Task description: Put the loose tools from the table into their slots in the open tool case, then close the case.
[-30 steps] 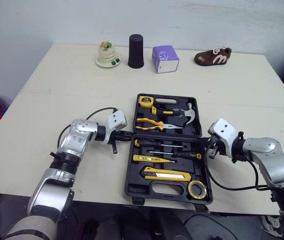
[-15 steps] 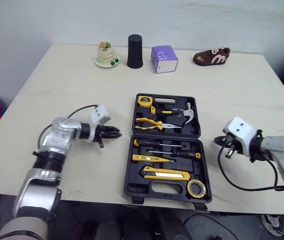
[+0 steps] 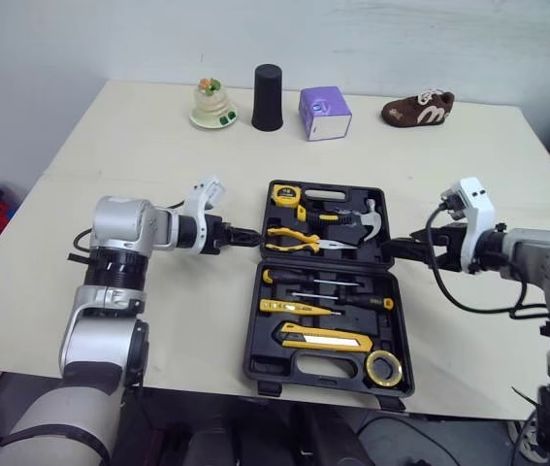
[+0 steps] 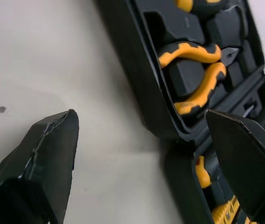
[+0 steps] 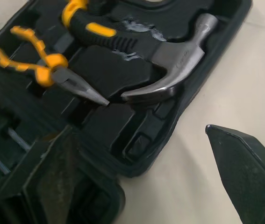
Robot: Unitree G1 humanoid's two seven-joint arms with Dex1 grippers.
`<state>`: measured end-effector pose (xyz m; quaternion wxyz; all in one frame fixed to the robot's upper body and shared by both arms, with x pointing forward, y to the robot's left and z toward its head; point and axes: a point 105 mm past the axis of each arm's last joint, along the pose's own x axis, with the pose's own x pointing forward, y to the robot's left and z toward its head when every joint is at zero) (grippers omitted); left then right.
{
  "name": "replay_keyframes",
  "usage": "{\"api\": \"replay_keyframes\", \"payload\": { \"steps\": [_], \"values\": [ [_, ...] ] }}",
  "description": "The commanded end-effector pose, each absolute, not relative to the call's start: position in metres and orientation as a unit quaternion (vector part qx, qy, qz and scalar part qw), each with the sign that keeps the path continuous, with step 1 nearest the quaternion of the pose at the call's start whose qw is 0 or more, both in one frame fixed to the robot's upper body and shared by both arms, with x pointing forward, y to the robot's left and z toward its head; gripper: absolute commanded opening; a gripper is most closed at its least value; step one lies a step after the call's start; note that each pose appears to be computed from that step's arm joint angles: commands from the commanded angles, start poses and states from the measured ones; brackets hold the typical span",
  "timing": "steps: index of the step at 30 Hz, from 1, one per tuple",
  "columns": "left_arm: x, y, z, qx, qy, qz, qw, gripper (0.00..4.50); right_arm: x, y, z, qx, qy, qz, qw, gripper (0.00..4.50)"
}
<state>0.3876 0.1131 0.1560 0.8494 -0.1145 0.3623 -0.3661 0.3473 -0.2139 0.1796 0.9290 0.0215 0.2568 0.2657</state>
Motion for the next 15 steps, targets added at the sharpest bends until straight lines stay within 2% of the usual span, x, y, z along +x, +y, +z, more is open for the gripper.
{"api": "replay_keyframes", "payload": {
  "steps": [1, 10, 15],
  "values": [
    [0.397, 0.112, 0.165, -0.120, 0.356, -0.344, 0.861, 4.50, 0.357, -0.218, 0.188, 0.017, 0.255, 0.234, 0.938, 4.48],
    [0.404, 0.099, 0.150, -0.081, 0.374, -0.331, 0.863, 4.50, 0.371, -0.234, 0.170, -0.031, 0.283, 0.168, 0.944, 4.48],
    [0.407, 0.097, 0.139, -0.049, 0.382, -0.316, 0.867, 4.50, 0.377, -0.235, 0.167, -0.036, 0.283, 0.159, 0.945, 4.48]
  ]
}}
